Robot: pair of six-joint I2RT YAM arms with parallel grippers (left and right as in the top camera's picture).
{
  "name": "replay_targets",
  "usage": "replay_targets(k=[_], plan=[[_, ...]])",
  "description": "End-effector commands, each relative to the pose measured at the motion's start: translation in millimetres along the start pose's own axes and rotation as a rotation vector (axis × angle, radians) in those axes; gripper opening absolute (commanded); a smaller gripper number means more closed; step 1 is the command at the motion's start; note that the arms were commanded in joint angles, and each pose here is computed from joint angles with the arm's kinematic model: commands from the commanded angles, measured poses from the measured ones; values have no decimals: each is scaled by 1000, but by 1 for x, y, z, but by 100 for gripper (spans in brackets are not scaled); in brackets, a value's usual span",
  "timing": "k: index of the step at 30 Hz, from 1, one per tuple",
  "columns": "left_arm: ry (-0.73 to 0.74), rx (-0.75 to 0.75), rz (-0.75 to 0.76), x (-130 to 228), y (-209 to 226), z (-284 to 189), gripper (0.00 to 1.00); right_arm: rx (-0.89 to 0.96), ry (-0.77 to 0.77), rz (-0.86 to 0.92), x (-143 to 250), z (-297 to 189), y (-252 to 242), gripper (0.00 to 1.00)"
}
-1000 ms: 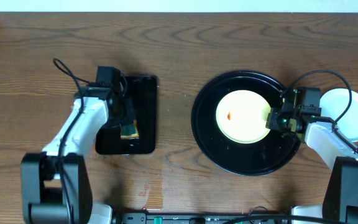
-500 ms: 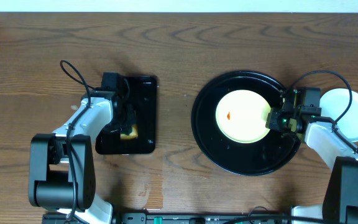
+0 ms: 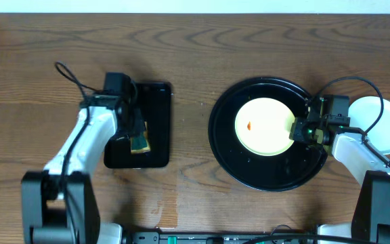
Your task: Clean dirty plates on tray and stack at the side
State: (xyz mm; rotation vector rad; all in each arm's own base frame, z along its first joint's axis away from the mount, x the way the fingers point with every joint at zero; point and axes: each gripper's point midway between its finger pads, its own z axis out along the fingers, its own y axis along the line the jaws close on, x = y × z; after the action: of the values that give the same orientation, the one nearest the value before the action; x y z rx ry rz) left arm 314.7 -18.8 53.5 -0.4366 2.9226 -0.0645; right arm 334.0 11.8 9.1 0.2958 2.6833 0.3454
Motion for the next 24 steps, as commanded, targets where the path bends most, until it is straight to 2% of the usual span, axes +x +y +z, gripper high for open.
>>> replay_targets(k=[1, 4, 10, 15, 17, 18, 19, 20, 24], plan=[[-41, -11, 6, -9, 1, -10, 13, -4, 17, 17, 6, 4, 1, 1], [-15, -23, 6, -2, 4, 1, 17, -4, 18, 17, 6, 4, 1, 1], [85, -58, 7, 17, 11, 31, 35, -4, 18, 17, 6, 4, 1, 1], [165, -81, 8, 33, 15, 59, 38, -4, 18, 17, 6, 4, 1, 1], [186, -88, 9, 36, 17, 67, 33, -4, 19, 17, 6, 4, 1, 1], [191, -90, 9, 36, 17, 70, 26, -4, 19, 17, 6, 4, 1, 1], [192, -90, 9, 36, 17, 71, 14, -4, 19, 17, 6, 4, 1, 1], [191, -90, 9, 36, 17, 71, 8, -4, 19, 17, 6, 4, 1, 1], [173, -83, 8, 28, 14, 61, 7, -4, 18, 20, 6, 4, 1, 1]])
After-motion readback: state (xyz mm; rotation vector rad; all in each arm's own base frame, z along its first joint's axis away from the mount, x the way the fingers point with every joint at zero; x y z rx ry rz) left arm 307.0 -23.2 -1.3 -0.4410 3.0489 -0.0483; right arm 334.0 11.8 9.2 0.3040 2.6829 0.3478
